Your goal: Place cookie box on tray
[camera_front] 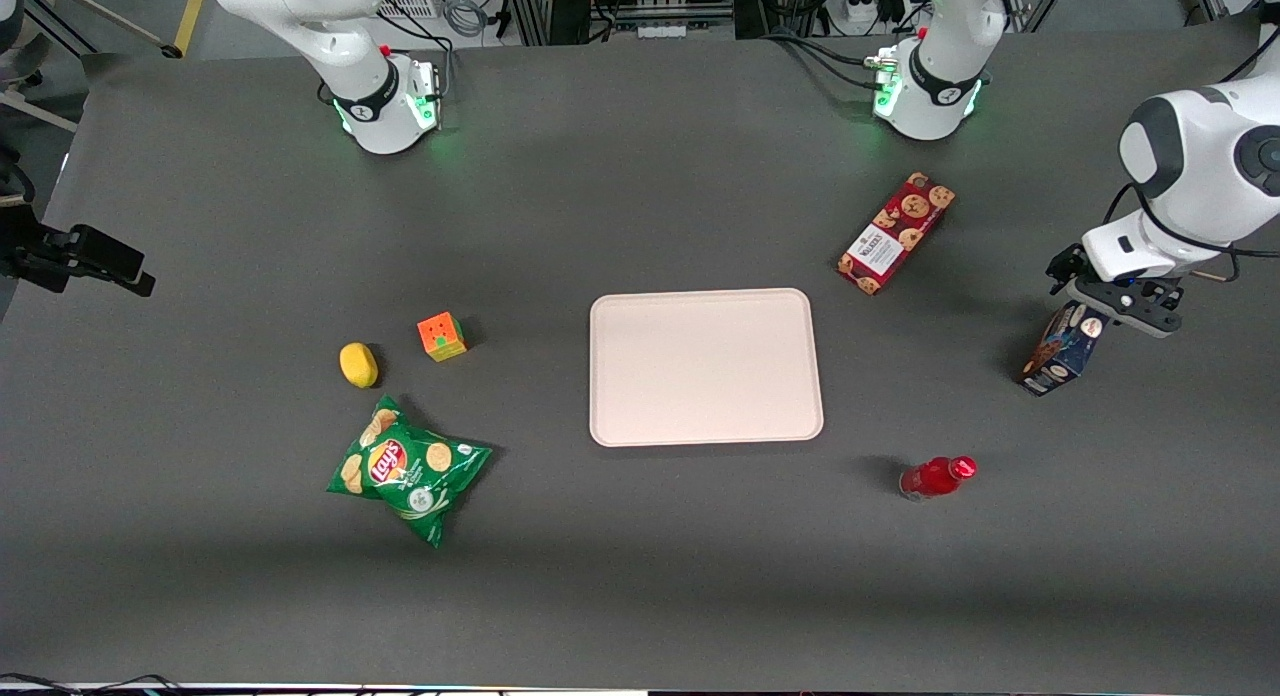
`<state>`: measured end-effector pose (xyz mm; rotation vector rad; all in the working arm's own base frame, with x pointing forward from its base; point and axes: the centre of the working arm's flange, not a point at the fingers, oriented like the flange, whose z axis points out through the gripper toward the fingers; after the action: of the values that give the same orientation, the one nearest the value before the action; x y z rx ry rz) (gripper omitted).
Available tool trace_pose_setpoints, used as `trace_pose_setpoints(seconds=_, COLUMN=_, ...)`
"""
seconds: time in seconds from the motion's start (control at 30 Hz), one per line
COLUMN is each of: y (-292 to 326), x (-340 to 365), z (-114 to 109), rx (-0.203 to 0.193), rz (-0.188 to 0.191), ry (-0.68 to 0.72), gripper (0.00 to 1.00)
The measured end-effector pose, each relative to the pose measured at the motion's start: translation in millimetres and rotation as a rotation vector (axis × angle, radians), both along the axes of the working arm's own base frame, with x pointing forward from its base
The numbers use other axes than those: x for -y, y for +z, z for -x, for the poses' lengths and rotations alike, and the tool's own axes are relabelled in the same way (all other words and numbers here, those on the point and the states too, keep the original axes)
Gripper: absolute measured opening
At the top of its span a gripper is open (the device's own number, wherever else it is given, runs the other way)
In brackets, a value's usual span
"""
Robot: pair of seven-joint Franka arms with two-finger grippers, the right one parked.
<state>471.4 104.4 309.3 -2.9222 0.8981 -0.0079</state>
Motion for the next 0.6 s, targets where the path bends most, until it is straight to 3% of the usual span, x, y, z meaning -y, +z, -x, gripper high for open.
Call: trace_pose_setpoints(seconds=0.6, y=-50, x=-18, z=6, rx=0.041, rz=-0.015, ry=0.018, gripper=1.00)
